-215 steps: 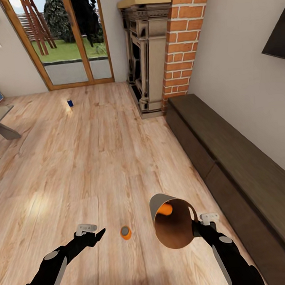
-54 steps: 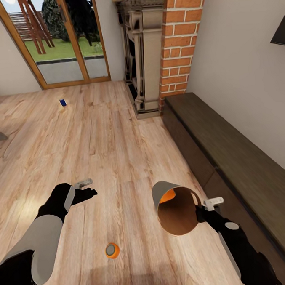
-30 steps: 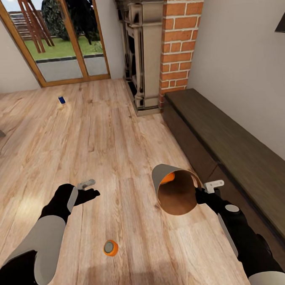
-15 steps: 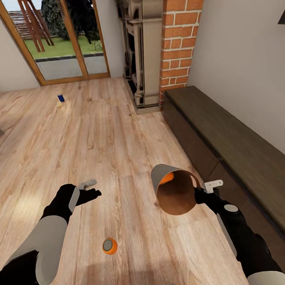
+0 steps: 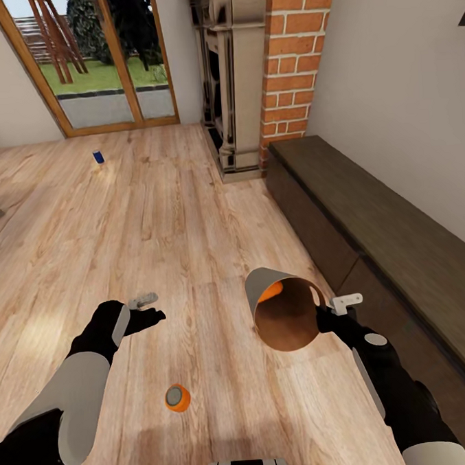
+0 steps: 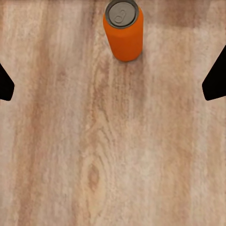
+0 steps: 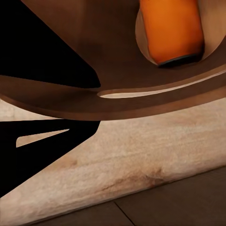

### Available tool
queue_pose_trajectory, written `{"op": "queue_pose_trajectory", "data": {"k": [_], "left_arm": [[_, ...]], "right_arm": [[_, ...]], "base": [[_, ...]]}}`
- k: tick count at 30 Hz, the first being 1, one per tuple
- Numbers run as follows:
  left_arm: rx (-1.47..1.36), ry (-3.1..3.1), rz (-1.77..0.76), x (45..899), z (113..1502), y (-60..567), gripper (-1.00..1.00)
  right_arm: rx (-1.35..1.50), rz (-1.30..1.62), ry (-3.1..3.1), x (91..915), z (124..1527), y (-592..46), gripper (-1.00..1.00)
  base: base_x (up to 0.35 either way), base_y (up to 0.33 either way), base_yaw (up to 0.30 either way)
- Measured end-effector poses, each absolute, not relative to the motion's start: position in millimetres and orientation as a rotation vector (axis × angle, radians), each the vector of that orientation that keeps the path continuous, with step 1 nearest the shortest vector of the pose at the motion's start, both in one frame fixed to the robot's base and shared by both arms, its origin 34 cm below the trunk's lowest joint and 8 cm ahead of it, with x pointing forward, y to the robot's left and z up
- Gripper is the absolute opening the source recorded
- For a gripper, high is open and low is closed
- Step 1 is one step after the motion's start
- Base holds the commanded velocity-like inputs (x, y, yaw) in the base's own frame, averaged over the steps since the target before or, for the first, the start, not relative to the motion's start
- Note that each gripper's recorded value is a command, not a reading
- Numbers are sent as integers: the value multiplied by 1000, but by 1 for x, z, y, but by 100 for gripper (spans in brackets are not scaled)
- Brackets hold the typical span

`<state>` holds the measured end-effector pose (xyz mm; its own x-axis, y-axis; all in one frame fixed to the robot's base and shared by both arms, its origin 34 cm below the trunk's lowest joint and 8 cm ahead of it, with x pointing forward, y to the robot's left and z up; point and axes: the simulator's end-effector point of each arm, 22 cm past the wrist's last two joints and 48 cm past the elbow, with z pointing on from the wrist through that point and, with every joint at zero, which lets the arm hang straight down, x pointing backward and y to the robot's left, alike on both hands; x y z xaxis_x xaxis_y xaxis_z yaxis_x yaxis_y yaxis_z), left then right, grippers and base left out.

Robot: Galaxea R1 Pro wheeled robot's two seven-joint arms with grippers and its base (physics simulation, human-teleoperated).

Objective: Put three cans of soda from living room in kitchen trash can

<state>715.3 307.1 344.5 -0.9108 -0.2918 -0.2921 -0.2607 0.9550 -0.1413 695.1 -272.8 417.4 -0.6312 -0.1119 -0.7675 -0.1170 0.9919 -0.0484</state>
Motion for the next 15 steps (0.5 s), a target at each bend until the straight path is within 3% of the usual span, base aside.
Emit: {"op": "queue_pose_trajectory", "data": {"k": [15], "left_arm": [[-402,2797,-149,711,326,303,100]], "right_arm": [[-154,5,2228,706,412,-274,-100]], "base": [[0,0,0]]}}
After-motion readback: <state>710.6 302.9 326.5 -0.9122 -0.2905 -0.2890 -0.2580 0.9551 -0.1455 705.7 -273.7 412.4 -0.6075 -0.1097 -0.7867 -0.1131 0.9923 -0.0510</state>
